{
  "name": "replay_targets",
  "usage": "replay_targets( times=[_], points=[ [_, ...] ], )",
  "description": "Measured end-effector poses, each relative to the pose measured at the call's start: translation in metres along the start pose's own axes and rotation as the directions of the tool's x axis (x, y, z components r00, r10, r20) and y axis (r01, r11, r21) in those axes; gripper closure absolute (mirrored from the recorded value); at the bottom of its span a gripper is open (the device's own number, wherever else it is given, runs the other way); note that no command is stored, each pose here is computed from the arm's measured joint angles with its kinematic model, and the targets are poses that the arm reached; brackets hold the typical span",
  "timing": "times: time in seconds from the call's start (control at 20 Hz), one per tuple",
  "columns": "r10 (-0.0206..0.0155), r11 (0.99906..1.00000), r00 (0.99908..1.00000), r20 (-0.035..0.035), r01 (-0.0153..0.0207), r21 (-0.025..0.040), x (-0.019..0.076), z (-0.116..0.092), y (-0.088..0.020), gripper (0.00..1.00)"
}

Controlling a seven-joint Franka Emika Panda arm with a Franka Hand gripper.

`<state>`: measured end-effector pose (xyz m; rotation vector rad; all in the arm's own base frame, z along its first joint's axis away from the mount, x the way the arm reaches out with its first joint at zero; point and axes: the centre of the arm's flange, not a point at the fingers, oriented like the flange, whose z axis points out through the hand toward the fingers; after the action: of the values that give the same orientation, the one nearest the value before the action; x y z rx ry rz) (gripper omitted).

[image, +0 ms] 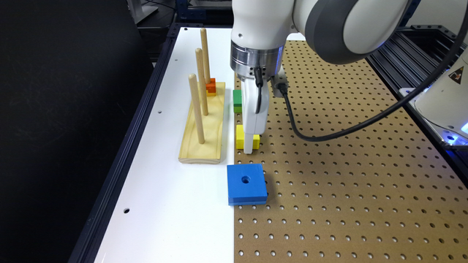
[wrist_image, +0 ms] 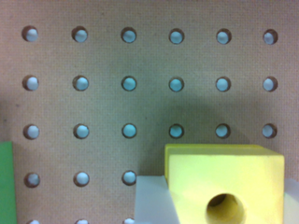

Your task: Pick up yellow block.

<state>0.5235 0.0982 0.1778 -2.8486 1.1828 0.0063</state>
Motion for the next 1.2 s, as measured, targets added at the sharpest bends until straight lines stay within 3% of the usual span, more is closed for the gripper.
replay_targets(
  times=[0.4,0.65,0.85,1.1,1.2],
  points=[
    [-0.0011,0.999995,0.999982,-0.0058,0.0011,0.0031,0.0009,-0.01,-0.001,1.0],
    [-0.0033,0.999991,0.999956,-0.0088,0.0033,-0.0028,0.0014,-0.028,-0.003,1.0],
    [-0.0036,0.999956,0.999978,-0.0055,0.0036,-0.0086,0.0004,-0.029,-0.002,1.0],
    [-0.0049,0.999984,0.999916,-0.012,0.0048,-0.0031,0.0009,-0.037,-0.003,1.0],
    [-0.006,0.999972,0.999885,-0.0139,0.006,-0.0045,0.0007,-0.044,-0.004,1.0]
  ],
)
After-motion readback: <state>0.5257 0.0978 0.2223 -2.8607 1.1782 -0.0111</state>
